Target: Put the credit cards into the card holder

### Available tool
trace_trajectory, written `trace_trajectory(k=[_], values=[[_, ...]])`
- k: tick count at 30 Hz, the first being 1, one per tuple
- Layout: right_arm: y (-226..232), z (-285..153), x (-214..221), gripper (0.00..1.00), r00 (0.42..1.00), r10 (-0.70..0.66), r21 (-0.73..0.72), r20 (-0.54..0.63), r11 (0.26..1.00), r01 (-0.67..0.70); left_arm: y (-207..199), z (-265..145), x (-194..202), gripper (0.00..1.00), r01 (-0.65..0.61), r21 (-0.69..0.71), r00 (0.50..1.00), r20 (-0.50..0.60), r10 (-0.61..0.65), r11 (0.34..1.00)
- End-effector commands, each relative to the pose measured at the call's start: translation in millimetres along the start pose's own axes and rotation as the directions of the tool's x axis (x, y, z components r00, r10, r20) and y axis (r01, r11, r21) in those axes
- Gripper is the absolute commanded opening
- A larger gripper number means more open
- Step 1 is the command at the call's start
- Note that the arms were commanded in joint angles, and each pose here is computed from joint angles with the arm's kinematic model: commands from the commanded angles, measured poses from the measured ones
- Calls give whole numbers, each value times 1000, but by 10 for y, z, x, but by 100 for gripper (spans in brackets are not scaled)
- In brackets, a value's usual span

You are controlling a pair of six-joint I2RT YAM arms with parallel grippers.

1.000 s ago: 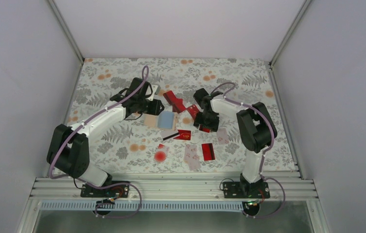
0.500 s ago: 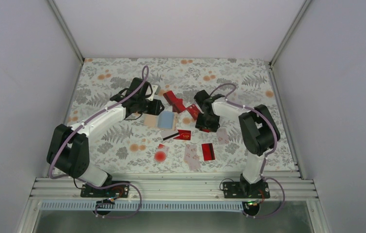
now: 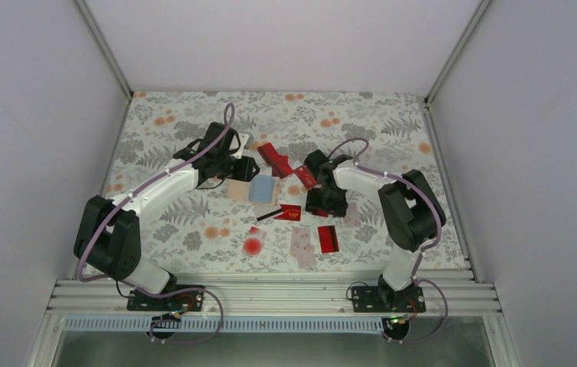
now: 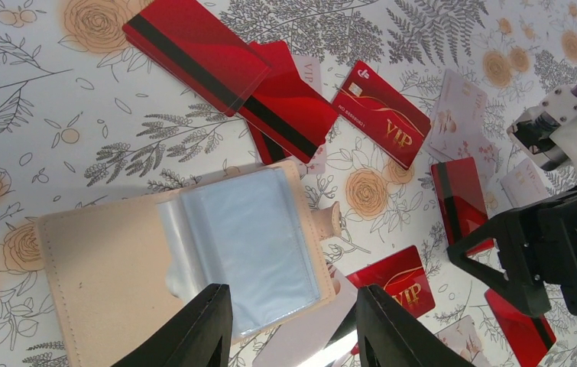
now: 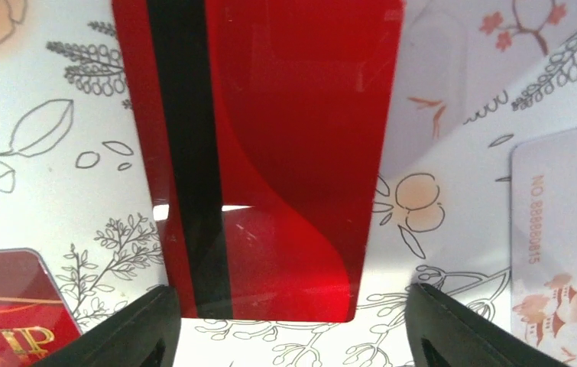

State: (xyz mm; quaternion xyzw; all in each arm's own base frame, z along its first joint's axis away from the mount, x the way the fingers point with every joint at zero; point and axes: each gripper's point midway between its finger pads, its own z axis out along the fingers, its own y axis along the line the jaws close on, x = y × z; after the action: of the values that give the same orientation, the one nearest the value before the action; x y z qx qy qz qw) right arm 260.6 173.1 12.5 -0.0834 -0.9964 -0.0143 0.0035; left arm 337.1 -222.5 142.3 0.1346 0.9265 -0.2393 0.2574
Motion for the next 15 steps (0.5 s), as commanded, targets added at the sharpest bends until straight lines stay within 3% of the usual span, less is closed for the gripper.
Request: trace_trajectory(k=[1,4,15], values=[[-55,-11,97,81,1000,-17,27,-20,999,17,-68,-67,-104,42,-21,23,999,28,20,1000],[-51,-31,-2,88,1000,-16,48,2,999,16,-67,-74,-107,42,-23,21,999,30,22,1000],[186,-131,-427,86,998,7,33,59,999,-9,-28,-89,-36,42,-31,7,999,26,31,999]])
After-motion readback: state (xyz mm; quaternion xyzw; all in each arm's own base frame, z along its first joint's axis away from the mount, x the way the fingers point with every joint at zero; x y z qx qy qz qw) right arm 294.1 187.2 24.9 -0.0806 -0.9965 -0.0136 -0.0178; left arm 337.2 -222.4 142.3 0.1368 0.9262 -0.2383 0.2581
